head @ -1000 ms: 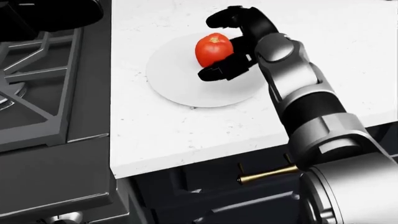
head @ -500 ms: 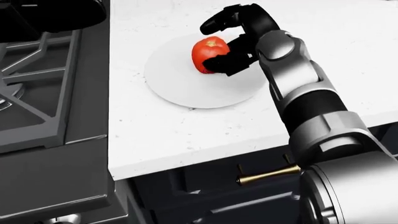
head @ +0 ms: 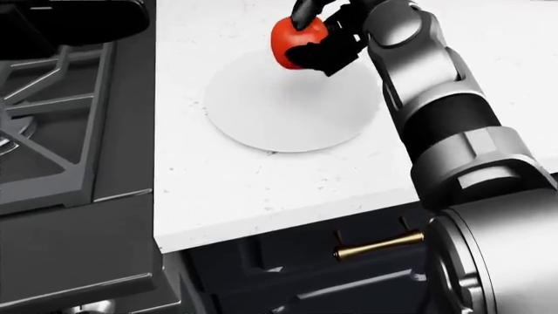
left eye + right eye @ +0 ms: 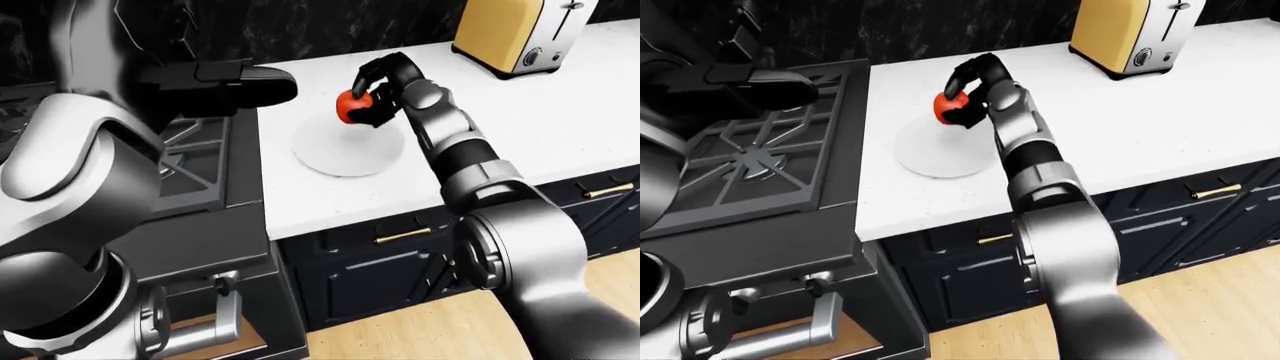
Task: Pick the tomato from the plate and place it in the pan.
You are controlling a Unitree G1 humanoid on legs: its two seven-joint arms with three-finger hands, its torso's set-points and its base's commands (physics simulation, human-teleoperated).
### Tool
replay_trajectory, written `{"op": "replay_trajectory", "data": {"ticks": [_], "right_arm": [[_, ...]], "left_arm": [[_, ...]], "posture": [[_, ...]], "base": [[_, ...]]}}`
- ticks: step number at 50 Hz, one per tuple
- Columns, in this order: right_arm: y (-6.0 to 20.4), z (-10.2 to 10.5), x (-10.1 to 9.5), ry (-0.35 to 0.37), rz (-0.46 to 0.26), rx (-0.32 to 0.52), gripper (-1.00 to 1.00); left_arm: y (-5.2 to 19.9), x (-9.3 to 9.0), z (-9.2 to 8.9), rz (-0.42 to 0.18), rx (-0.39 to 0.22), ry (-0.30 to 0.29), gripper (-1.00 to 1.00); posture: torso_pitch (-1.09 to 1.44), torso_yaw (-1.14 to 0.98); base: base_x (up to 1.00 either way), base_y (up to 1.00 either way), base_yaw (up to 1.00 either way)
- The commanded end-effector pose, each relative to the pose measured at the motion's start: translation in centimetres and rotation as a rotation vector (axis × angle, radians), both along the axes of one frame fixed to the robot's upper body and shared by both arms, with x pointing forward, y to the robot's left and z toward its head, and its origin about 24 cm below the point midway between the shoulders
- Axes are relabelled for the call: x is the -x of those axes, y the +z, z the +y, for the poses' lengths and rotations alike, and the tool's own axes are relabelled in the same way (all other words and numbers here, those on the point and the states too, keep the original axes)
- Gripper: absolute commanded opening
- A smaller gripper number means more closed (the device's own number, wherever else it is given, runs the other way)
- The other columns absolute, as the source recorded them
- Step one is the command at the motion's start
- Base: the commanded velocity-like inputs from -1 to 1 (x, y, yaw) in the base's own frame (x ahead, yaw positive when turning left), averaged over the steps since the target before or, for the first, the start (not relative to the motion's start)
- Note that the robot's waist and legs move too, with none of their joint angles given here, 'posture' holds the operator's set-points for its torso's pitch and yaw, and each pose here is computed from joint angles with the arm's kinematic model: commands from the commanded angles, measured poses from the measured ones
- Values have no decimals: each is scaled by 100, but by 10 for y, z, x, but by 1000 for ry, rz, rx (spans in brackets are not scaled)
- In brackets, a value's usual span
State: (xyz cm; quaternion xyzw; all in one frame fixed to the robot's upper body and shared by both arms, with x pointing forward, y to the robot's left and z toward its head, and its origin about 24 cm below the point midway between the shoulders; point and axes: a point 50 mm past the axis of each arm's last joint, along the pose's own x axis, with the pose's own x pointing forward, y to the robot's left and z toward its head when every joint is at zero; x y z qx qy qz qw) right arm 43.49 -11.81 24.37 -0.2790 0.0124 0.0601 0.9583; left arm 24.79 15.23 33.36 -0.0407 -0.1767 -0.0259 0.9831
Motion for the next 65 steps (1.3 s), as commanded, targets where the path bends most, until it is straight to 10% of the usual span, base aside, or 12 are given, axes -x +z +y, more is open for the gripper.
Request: {"op": "replay_trajectory", "data": {"ticks": [1, 31, 65], "right_arm": [[40, 4, 3, 20, -138, -11, -100], [97, 8, 42, 52, -376, -108, -100], [91, 5, 95, 60, -454, -182, -100]], "left_arm": [[11, 6, 2, -63, 20, 8, 100], [15, 8, 3, -79, 26, 10, 100], [16, 10, 1, -82, 24, 7, 100]], "posture": [[0, 0], [0, 0], [0, 0]], "base": [[0, 0, 0], [0, 0, 0], [-4, 0, 0]]}}
